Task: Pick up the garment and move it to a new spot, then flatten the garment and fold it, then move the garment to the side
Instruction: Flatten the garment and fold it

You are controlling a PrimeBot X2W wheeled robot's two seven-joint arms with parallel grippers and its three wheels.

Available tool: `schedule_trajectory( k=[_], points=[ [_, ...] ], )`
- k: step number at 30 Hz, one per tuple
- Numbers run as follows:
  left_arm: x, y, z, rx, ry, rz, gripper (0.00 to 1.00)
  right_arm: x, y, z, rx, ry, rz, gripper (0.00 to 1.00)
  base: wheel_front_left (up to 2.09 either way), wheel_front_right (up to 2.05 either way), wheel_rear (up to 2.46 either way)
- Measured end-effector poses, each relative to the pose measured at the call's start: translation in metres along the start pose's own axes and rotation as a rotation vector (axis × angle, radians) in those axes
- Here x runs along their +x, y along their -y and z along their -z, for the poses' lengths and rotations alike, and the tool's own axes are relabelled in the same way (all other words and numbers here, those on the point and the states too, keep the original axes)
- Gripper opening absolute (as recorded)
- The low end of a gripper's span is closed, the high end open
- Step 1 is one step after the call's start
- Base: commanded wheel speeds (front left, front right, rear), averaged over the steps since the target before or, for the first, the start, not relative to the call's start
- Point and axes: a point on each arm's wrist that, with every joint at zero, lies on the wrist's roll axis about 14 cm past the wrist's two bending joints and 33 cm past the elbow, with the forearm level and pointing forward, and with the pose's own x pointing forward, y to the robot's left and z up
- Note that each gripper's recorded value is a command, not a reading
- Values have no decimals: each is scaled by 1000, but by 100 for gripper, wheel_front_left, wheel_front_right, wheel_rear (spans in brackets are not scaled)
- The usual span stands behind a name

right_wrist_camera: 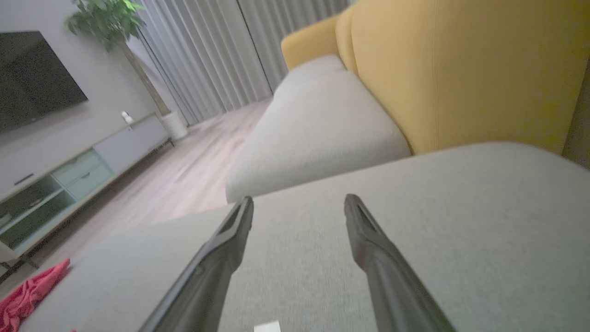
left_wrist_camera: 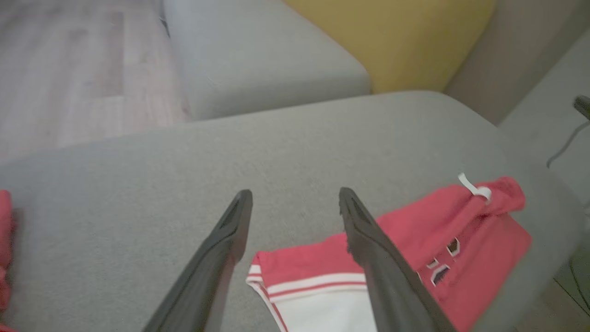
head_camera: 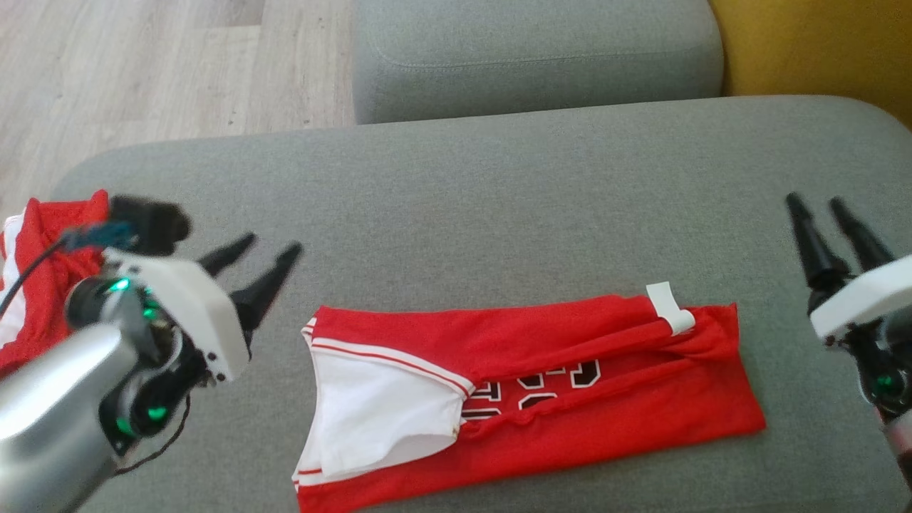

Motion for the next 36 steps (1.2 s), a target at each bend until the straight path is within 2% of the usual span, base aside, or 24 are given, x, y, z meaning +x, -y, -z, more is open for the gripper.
schedule_trajectory(
  k=[3,6,11,14,17,21,27,36],
  points=[
    [-8,-14,-16,1,187,-102,100,-4,-7,-21,-14,139,-12,100,0,0,0],
    [-19,-31,-21,10,312,-239,100,-11,-22,-21,-7,223,-27,100,0,0,0],
    [-35,-45,-29,-35,434,-398,100,-25,-20,4,-6,212,21,100,0,0,0],
    [-43,-45,-33,-53,495,-443,100,-31,-17,19,1,187,51,100,0,0,0],
    [-53,-43,-11,-105,507,-503,100,-42,-8,40,-2,138,102,100,0,0,0],
    [-58,-34,27,-134,455,-528,100,-50,-6,58,9,90,138,100,0,0,0],
    [-53,-29,27,-141,476,-495,100,-50,-3,73,6,4,161,100,0,0,0],
    [-38,-27,37,-129,448,-463,100,-17,8,109,52,-273,200,100,0,0,0]
  ],
)
